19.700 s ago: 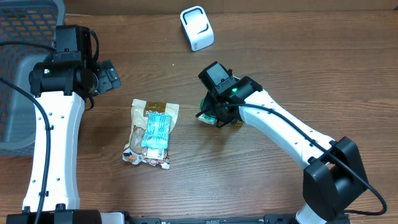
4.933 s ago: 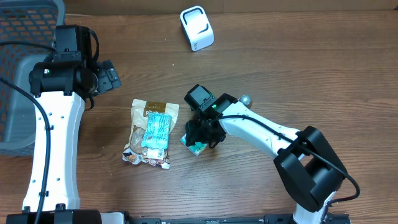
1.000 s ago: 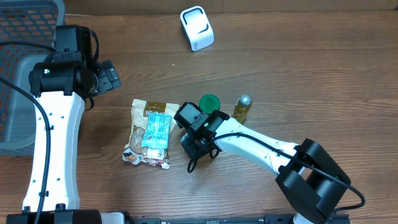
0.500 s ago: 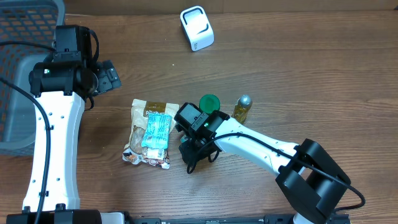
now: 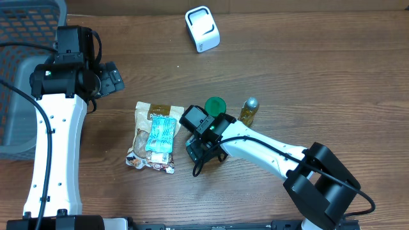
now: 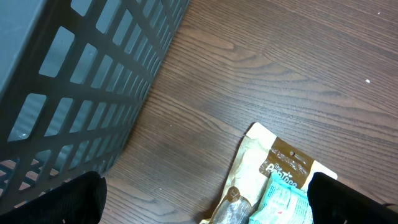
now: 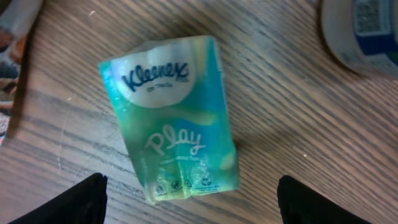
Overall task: Scan the item barcode
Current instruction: 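Open the right gripper and raise it toward the yellow oil bottle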
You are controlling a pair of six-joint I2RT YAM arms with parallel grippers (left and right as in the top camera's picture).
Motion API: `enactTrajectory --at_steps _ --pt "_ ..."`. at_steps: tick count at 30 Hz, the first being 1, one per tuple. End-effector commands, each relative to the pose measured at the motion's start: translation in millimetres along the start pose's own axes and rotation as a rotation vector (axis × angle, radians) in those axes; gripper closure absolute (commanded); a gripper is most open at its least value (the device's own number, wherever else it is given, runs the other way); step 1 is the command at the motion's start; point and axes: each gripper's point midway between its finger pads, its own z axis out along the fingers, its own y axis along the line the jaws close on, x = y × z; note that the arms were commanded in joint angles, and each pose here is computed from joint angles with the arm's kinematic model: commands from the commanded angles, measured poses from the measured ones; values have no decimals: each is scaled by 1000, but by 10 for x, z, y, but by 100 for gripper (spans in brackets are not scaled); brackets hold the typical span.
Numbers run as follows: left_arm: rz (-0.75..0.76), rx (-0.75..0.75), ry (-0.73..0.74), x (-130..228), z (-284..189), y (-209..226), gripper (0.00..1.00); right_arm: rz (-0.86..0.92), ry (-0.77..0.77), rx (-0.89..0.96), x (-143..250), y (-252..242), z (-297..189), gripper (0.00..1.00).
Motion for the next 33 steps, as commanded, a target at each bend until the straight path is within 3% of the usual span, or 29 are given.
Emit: enactTrajectory --at_steps 1,14,16,20,24,27,33 --pt "7 -9 -18 -40 -37 26 0 -54 -32 -64 -82 126 -55 15" --pt "7 -9 -18 -40 -37 26 0 -80 6 -244 -55 443 -140 15" --pt "7 -9 -18 -40 -37 26 1 -76 -11 -259 -142 485 -231 20" --pt "7 -9 -18 -40 -37 26 0 -73 -85 -143 -392 325 -398 27" --pt "7 -9 -18 -40 -37 26 0 -68 -84 -79 -397 210 -418 20" --pt "7 -9 -18 -40 -37 26 0 38 -101 -38 -442 121 -418 26" --pt "7 -9 -18 -40 -37 26 0 99 -197 -61 -775 185 -799 29"
